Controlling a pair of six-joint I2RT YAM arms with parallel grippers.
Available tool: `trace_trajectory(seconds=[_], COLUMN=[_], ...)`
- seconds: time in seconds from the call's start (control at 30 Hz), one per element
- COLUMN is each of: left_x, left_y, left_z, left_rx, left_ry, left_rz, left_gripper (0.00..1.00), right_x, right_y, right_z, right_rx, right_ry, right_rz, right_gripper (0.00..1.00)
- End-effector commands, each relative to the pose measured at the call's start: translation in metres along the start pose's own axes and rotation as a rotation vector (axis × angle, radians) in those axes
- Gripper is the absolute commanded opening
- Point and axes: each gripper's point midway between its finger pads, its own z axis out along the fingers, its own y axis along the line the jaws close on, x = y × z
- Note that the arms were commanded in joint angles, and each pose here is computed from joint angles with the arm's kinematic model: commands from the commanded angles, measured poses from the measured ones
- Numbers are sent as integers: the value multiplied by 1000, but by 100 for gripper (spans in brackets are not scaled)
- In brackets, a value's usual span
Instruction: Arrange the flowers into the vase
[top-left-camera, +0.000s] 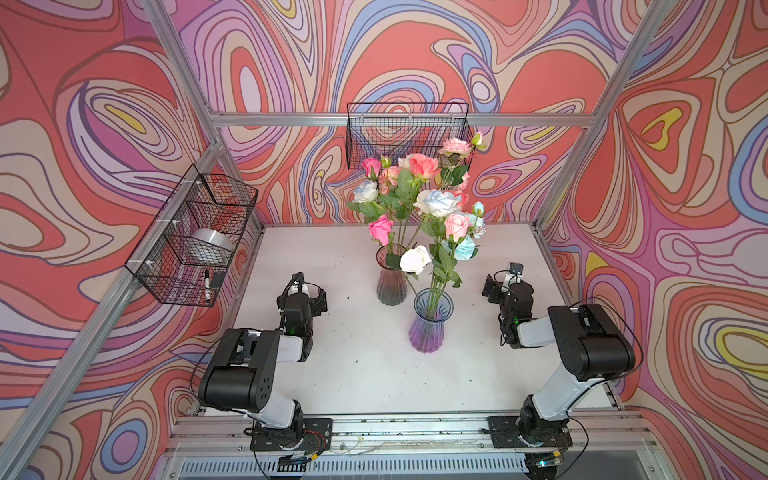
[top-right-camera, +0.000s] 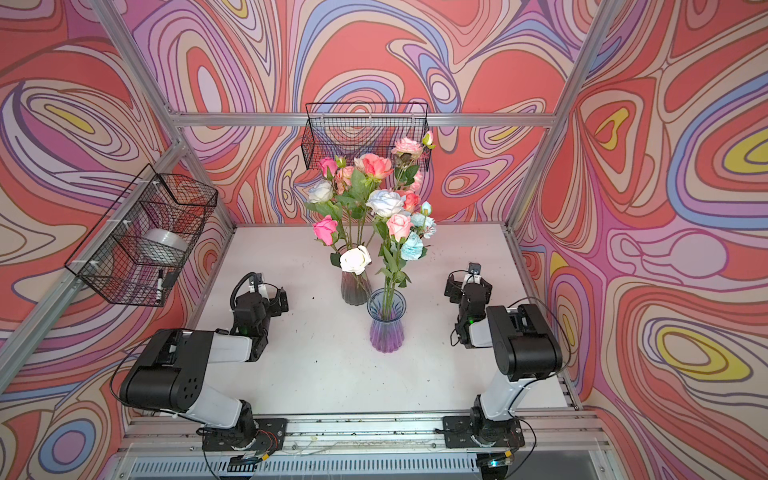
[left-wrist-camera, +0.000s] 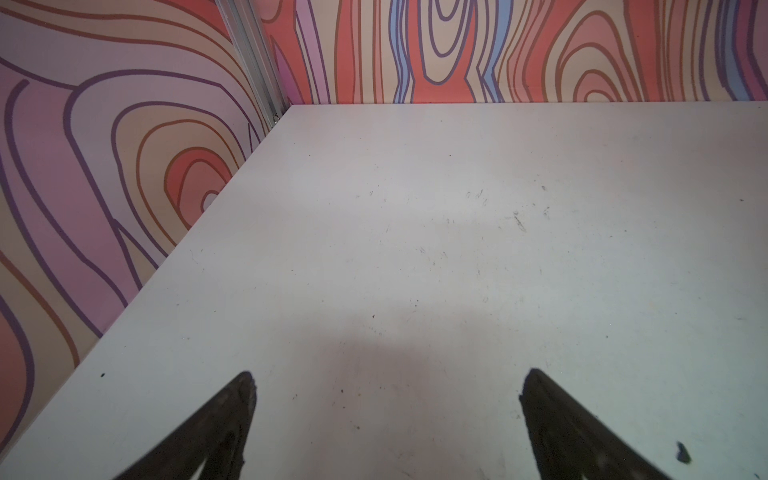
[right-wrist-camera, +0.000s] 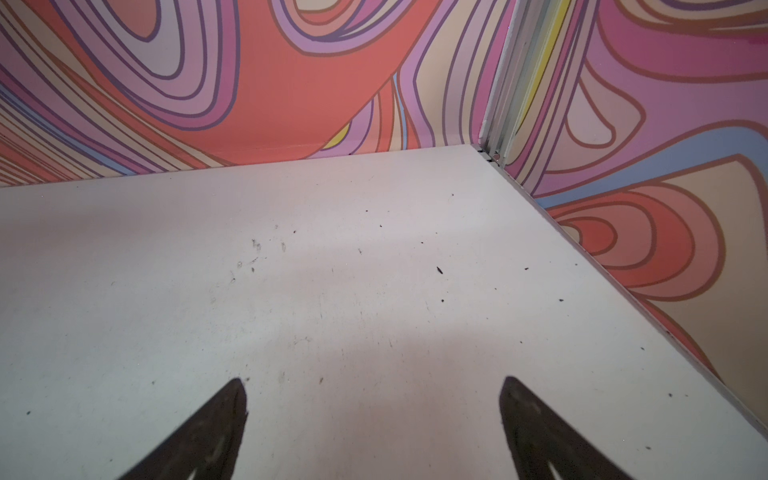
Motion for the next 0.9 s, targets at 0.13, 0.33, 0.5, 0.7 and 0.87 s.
trace_trajectory(seconds=[0.13,0.33,0.5,0.7,0.87], left_x=[-5,-5,-5,-5,-5], left_y=[3,3,3,3,3], left_z=[2,2,2,2,2], left_rx=[-13,-14,-13,-14,-14], left_ry=[-14,-14,-14,-15,-15], left_rz=[-10,-11,-11,-11,-11], left_gripper=[100,100,100,100,100], right_x=[-2,-2,-2,-2,1], right_y=[1,1,1,2,7], right_z=[-1,-1,-1,-1,2], right_rx=[-9,-8,-7,-10,-38], right_ry=[-4,-3,-4,-3,17], right_rz=[7,7,7,6,-1], right_gripper=[98,98,98,98,98])
